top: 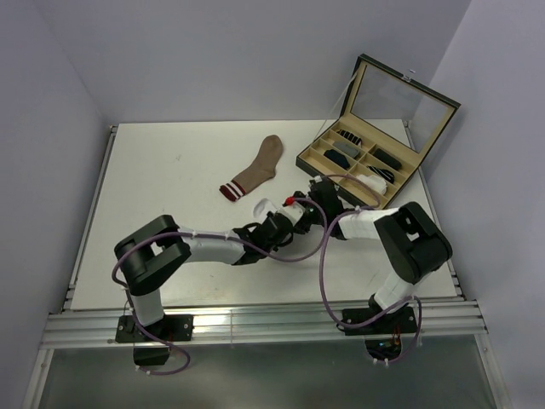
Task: Roll the socks
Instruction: Roll the sock at the center of the board.
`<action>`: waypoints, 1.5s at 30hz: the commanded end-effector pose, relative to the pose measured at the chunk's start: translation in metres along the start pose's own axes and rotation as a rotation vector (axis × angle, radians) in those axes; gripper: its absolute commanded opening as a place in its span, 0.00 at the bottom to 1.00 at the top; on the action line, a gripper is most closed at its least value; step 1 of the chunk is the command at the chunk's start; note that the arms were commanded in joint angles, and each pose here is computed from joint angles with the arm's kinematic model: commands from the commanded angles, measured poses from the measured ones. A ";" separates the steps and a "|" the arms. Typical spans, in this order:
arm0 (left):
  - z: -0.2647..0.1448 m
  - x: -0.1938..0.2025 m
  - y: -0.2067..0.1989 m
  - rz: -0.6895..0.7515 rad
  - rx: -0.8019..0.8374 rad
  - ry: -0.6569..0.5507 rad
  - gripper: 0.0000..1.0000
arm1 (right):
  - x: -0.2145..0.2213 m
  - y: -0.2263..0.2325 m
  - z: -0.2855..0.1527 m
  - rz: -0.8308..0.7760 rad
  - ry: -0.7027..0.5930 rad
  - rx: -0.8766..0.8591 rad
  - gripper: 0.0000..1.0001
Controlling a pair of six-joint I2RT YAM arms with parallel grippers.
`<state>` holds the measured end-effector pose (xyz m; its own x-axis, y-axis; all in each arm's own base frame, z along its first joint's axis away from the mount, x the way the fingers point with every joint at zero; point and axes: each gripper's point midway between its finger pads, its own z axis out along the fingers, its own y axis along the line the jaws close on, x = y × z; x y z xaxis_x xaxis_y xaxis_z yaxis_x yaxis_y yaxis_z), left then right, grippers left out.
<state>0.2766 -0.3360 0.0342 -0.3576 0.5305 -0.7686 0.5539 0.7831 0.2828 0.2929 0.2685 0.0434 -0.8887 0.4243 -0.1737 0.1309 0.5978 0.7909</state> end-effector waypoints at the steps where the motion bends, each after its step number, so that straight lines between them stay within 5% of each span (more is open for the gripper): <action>1: -0.010 -0.004 -0.024 -0.138 0.255 0.040 0.00 | -0.011 0.026 -0.017 -0.086 -0.035 -0.092 0.55; 12: 0.003 -0.012 -0.013 -0.387 0.481 0.196 0.00 | -0.031 0.014 -0.036 -0.045 -0.152 -0.131 0.71; 28: 0.026 0.002 0.005 -0.624 0.598 0.308 0.00 | -0.039 -0.014 -0.022 0.115 -0.264 -0.195 0.72; 45: 0.033 0.037 0.009 -0.800 0.597 0.436 0.01 | -0.042 -0.026 0.005 0.105 -0.211 -0.140 0.71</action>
<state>0.3110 -0.3426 0.0365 -0.8929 0.0969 -0.4396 0.3917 0.6486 -0.6526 0.3241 0.2411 0.0390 -0.7574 0.6315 -0.1657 0.1349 0.3997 0.9067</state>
